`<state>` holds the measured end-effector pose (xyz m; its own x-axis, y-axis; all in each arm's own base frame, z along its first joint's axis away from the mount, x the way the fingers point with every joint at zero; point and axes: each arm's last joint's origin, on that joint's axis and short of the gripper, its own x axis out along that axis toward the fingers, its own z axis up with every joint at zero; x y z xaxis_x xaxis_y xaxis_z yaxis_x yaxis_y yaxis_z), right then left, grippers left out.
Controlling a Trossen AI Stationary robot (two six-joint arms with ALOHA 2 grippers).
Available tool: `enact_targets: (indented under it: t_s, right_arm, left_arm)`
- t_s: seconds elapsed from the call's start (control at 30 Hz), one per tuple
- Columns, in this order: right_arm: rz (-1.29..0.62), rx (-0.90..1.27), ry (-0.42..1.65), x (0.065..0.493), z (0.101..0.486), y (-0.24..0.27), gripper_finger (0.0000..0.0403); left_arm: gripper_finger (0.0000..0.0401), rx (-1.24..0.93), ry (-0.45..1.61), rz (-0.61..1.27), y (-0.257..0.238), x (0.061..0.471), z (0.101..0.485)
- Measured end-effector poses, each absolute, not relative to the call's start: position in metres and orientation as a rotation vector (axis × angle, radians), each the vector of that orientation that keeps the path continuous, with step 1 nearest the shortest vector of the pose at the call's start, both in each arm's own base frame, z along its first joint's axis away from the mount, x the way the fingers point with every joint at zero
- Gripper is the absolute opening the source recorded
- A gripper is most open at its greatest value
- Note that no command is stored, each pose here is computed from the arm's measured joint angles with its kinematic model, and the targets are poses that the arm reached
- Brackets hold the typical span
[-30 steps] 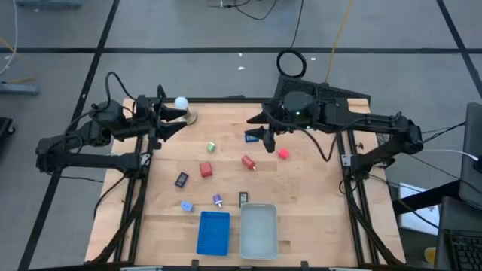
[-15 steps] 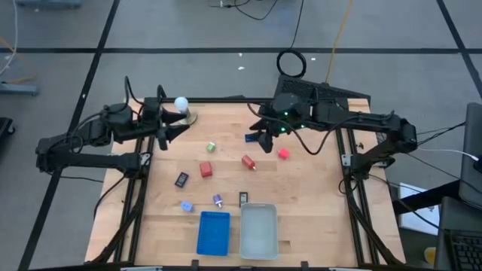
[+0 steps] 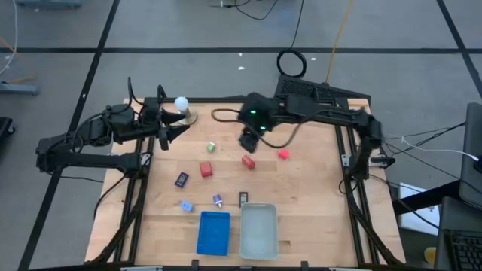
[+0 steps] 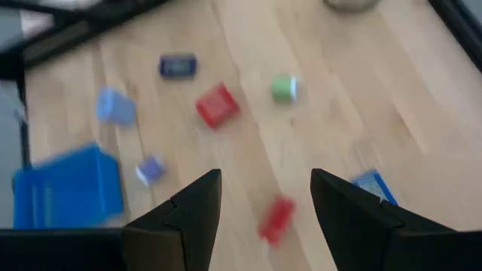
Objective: Pick & Place Office items
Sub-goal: Put the right red charger adapter into the gray bin
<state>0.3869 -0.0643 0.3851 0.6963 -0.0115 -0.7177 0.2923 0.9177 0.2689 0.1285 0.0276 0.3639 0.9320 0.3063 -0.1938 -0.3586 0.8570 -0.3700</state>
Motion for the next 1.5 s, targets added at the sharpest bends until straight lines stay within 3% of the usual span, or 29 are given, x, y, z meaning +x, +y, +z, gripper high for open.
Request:
enact_targets:
  t_s: [0.37,0.77,1.03,1.5]
  right_arm:
    - [-0.376,0.598,0.984,0.409,0.371,-0.044,0.0196]
    - [-0.452,0.642,1.218,0.430,0.318,-0.028,0.0196]
    - [-0.451,0.600,1.167,0.436,0.315,-0.029,0.0196]
    - [-0.444,0.574,1.220,0.441,0.278,-0.027,0.0197]
  left_arm:
    - [0.0271,-0.383,0.213,0.369,0.027,0.127,0.356]
    - [0.0271,-0.372,0.231,0.366,0.027,0.126,0.355]
    - [0.0271,-0.362,0.233,0.364,0.027,0.126,0.355]
    - [0.0271,-0.363,0.232,0.364,0.027,0.126,0.355]
